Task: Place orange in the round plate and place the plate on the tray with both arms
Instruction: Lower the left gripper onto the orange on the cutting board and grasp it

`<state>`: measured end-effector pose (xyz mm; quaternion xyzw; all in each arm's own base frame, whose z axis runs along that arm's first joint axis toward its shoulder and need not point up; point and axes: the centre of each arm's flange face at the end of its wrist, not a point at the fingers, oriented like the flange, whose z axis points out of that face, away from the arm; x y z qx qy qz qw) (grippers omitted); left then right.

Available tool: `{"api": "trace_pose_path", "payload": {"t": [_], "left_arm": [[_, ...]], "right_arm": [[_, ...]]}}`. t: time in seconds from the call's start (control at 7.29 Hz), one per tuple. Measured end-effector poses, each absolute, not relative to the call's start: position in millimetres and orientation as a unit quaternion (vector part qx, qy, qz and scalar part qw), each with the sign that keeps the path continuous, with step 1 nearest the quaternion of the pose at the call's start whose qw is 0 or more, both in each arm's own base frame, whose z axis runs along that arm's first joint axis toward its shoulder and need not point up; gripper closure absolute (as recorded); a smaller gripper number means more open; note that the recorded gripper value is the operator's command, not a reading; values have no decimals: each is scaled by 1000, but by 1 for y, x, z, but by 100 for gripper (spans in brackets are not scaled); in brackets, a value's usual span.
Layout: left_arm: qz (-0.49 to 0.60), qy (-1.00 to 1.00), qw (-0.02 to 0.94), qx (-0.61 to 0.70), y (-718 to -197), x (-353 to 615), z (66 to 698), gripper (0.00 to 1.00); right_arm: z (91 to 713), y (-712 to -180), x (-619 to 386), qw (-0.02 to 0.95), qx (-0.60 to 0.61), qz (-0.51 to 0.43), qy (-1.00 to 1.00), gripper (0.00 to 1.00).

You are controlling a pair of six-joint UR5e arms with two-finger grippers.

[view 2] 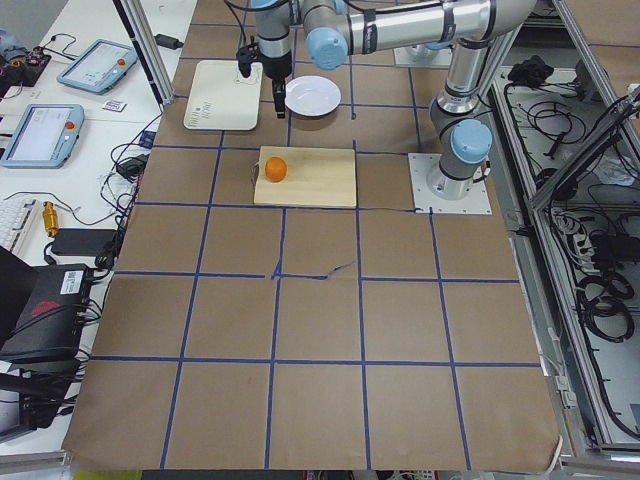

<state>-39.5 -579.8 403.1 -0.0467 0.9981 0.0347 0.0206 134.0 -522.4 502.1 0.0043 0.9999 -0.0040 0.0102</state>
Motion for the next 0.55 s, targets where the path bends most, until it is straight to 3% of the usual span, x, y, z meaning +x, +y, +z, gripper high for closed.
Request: {"api": "trace_pose_path", "payload": {"t": [0.55], "left_arm": [[124,991,41,1,-627,-21,266,3]], "right_arm": [[502,-522,134,10,5,-4,1000,0]]}}
